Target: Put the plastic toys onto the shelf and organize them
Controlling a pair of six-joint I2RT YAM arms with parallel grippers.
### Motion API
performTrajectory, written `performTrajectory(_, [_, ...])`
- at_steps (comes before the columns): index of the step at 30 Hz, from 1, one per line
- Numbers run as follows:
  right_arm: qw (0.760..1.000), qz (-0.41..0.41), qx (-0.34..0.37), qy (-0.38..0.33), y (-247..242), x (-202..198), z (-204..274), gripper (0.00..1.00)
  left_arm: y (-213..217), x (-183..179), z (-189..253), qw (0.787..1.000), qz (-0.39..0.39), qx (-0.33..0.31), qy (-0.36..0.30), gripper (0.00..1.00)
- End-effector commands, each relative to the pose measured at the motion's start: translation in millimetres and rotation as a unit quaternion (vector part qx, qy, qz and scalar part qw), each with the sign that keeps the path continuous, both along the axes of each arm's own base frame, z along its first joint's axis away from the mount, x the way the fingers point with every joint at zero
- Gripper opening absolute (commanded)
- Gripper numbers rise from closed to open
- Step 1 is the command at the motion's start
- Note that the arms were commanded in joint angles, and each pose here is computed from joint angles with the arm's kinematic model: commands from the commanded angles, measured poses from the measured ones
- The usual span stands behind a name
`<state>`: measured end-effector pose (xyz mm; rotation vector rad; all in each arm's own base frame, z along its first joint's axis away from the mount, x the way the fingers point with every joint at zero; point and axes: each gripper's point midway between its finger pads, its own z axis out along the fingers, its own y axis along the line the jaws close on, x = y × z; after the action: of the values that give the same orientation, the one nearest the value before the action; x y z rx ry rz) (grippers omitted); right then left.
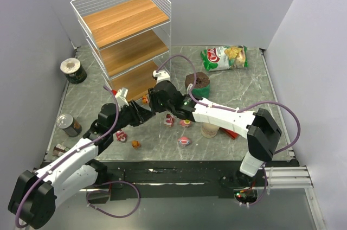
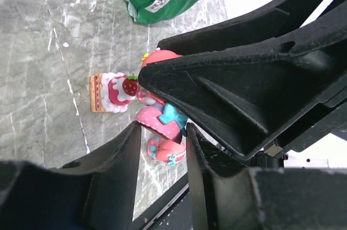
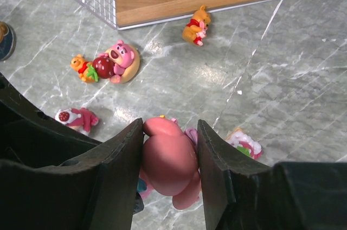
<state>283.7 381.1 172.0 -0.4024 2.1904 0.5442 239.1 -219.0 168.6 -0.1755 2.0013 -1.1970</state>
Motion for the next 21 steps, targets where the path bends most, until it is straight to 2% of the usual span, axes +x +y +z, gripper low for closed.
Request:
performTrajectory(1, [0.998,0.033,0.061,0.011,12,-18,41,0.09,-7,2,40,0.996,-0.018,-0.037,-0.078,0.33])
performTrajectory(6, [0.997,0.038,0.073,0.012,14,-21,48,0.12,-7,1,40,0.996,-0.021,-0.037,-0.079,0.19])
performTrajectory(12, [0.995,0.044,0.087,0.016,16,-25,50,0.25,-6,1,41,0.997,-0.017,-0.032,-0.073,0.01])
performTrajectory(18, [0.993,0.047,0.108,0.026,16,-27,53,0.41,-4,0,43,0.997,-0.011,-0.035,-0.071,0.01])
performTrajectory(21, [0.992,0.045,0.112,0.023,14,-27,56,0.54,-3,0,44,0.997,-0.009,-0.034,-0.073,0.01])
